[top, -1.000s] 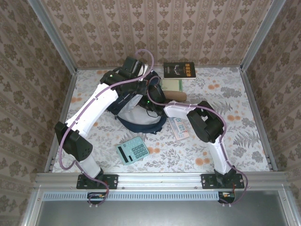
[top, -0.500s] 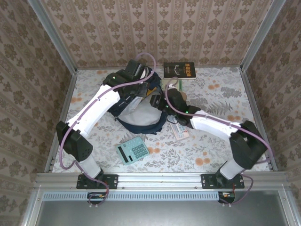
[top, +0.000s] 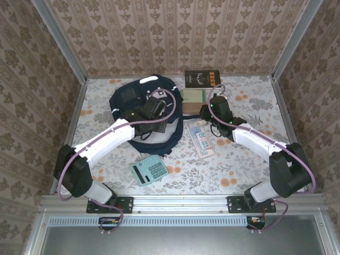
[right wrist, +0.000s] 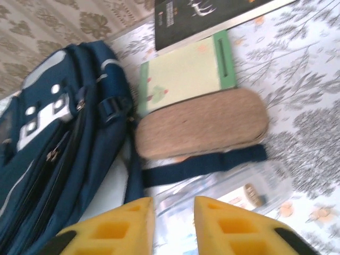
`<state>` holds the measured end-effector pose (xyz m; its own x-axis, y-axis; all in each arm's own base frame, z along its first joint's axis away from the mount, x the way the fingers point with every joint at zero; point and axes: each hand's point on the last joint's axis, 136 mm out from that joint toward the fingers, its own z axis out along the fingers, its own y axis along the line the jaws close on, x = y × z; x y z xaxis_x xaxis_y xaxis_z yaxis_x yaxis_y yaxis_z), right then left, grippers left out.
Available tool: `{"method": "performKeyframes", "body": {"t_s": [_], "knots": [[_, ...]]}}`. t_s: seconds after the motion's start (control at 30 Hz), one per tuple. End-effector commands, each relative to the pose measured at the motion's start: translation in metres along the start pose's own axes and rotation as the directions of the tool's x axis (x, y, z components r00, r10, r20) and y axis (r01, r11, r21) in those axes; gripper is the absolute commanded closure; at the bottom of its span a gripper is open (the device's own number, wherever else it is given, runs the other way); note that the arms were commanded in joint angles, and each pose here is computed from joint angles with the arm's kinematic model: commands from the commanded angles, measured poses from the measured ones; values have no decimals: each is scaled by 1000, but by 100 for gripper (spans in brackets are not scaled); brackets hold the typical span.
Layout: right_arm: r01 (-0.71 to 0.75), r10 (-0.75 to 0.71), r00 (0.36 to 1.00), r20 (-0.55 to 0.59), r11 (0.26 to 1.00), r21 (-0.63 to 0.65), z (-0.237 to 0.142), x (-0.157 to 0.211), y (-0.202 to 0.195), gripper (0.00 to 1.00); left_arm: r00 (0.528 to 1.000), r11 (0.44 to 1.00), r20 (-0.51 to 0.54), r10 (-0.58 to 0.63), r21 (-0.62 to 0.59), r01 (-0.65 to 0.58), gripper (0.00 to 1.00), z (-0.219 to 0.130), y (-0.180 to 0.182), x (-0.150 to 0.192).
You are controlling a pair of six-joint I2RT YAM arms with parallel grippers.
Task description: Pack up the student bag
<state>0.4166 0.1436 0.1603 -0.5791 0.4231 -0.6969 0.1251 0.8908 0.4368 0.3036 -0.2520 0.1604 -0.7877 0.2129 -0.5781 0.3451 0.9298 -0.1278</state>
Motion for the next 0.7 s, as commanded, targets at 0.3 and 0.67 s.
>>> {"method": "performKeyframes", "body": {"t_s": [0.3, 0.67], "knots": [[-189, 190, 982, -25, 981, 38, 105, -44, -37, 100, 991, 996, 129, 30, 78, -41, 84, -1, -16, -14], [-357, 357, 934, -9, 934, -22, 185, -76, -56, 100, 981, 990, 191, 19, 131, -44, 22, -10, -22, -14]]}}
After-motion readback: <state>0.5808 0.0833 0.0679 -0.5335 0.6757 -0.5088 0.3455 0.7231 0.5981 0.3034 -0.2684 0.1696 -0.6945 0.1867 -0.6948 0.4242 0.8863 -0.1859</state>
